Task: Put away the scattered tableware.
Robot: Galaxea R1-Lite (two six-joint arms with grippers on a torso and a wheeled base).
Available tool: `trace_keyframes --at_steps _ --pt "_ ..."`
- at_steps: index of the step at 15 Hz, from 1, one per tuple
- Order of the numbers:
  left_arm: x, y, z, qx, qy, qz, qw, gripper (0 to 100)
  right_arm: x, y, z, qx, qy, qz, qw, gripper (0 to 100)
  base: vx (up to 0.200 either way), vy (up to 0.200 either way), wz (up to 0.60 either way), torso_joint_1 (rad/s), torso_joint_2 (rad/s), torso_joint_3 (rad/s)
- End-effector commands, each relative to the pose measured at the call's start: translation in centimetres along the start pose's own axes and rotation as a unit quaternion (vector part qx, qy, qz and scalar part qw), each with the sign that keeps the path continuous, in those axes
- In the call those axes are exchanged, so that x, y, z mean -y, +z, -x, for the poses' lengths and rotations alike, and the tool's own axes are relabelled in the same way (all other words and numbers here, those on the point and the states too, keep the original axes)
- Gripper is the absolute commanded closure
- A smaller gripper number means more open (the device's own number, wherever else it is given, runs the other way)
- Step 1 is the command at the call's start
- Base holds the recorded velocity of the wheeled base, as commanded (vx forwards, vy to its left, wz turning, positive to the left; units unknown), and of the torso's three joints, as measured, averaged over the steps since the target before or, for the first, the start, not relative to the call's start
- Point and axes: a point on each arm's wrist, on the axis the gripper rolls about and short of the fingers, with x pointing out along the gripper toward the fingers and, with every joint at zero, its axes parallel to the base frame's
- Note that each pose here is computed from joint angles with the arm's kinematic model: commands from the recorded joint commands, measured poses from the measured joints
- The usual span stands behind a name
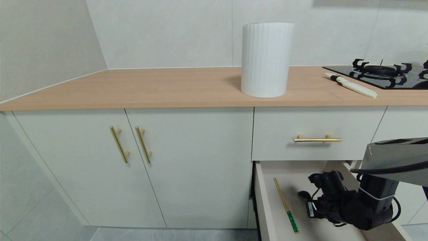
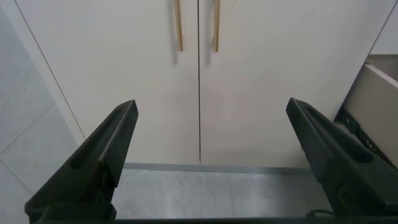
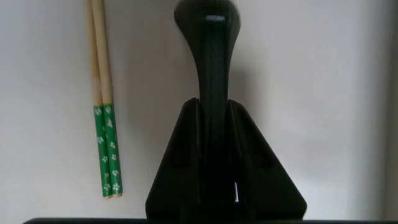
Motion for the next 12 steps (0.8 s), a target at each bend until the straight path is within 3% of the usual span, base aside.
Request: trace_keyframes --at_steps 1,12 --pt "0.0 0.0 0.0 0.0 0.0 0.0 1.0 0 -0.1 -0.53 -0.51 -0.009 -0.005 0.004 1.0 100 0.0 0.0 0.0 0.0 0.0 0.0" --pt "0.0 0.0 0.0 0.0 0.0 0.0 1.0 0 -0.1 -0.48 -0.56 -0.005 -0.019 0.001 1.0 100 0.0 0.0 0.0 0.0 0.0 0.0"
